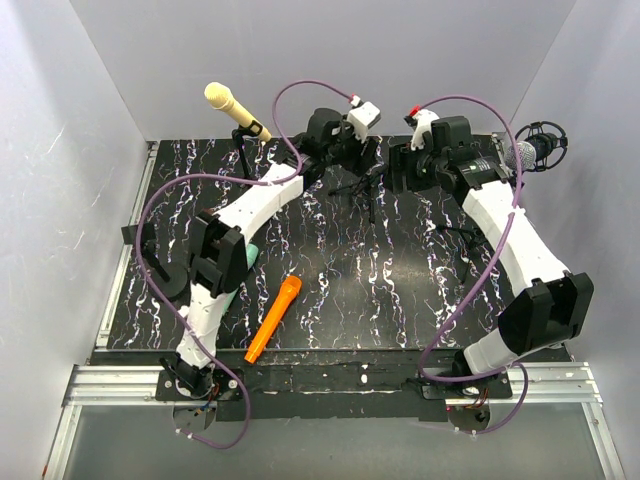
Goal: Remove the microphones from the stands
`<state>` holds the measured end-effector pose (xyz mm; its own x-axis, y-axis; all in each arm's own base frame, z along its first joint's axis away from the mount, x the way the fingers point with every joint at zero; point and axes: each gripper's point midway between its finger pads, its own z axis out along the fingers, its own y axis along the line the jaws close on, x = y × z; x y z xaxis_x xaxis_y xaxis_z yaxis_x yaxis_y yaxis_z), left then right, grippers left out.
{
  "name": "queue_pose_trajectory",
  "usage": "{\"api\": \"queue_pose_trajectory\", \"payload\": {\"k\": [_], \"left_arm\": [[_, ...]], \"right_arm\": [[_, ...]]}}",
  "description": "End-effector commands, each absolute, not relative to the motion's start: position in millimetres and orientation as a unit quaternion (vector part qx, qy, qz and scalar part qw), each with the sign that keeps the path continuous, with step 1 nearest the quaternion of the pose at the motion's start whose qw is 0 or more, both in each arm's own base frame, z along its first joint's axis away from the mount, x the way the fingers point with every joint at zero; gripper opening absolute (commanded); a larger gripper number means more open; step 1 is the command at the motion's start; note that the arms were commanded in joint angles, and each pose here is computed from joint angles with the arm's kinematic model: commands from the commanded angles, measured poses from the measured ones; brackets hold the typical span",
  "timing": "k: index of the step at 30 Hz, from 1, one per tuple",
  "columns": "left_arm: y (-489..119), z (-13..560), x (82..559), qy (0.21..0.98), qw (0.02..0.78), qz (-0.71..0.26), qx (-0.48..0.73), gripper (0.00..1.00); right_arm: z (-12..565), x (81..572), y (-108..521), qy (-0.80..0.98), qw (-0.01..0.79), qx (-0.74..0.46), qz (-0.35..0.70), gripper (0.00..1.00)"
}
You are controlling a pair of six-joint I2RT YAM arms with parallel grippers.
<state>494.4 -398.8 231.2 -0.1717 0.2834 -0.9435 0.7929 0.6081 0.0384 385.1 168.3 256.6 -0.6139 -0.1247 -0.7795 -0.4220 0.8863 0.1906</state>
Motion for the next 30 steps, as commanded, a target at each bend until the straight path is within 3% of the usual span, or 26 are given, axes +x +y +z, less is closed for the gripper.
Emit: {"api": "queue_pose_trajectory", "payload": {"k": [1,8,15,17,20,21,30], "left_arm": [[-401.0,173.5,495.8,0.769,0.455,-0.22,0.391,0.51],[-396.9,147.8,490.0,0.79,0.414,-0.214,0.399,0.43],[-398.0,155.4,498.8,0.782,0.432,-0.205,0.398,0.18],[-394.7,152.7,500.8,0.786,0.433,-0.195,0.396,0.2],[-393.3,149.3,502.8,0.788,0.434,-0.189,0.395,0.38],[-393.2,147.5,503.9,0.789,0.434,-0.187,0.393,0.4],[-382.1,129.7,515.8,0.806,0.433,-0.144,0.377,0.38]], "right_arm": [[279.5,398.6,162.2,0.871,0.446,-0.102,0.177,0.75],[259.0,395.1,163.0,0.884,0.409,-0.07,0.217,0.76],[253.0,399.0,161.2,0.885,0.4,-0.059,0.23,0.75],[248.8,398.6,160.5,0.887,0.396,-0.057,0.23,0.75],[244.4,397.6,160.9,0.889,0.391,-0.058,0.233,0.75],[244.1,397.6,160.8,0.889,0.39,-0.058,0.234,0.75],[238.8,398.2,159.8,0.891,0.383,-0.057,0.238,0.75]]}}
